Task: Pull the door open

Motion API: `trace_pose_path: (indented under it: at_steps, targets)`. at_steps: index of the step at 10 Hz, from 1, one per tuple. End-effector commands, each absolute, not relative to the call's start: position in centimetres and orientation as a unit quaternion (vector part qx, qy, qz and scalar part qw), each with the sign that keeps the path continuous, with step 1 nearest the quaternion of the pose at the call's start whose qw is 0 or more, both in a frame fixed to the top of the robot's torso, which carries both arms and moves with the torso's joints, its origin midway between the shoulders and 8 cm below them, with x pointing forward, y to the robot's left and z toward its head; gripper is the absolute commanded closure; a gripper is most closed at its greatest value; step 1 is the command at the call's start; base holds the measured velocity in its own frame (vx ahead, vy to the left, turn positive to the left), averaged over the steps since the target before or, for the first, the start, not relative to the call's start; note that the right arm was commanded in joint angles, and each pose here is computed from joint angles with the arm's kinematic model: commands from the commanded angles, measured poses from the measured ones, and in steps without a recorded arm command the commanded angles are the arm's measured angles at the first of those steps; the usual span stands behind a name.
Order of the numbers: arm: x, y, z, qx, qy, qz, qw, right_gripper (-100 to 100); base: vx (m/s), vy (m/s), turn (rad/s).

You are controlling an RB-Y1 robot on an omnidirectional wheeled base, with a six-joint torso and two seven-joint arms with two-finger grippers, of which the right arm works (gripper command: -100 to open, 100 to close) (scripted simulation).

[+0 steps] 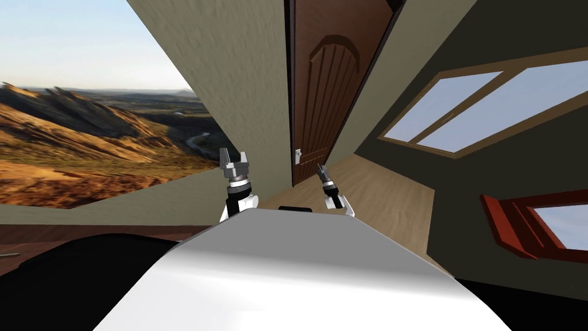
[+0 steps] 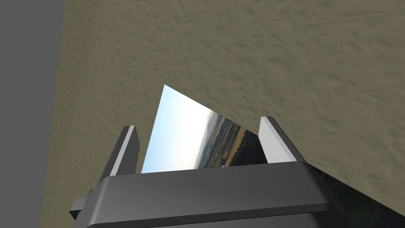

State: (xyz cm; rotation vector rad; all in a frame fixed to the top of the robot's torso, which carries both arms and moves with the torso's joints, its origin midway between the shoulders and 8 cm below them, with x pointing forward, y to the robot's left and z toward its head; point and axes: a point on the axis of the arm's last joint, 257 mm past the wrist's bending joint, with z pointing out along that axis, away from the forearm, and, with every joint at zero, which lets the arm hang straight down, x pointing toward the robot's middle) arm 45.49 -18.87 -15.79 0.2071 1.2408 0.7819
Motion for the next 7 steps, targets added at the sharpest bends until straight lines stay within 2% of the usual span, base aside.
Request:
trace_pose_path:
  at_steps: [1,7]
  targets:
    - [46.0,-18.8,-17.3,0.067,0.585,0.333,0.736,-100,0.107,0.005,0.086]
    - [47.4,-18.2,-22.1,-0.016,0.634,0.267,0.726,-100,0.084,0.007,0.075]
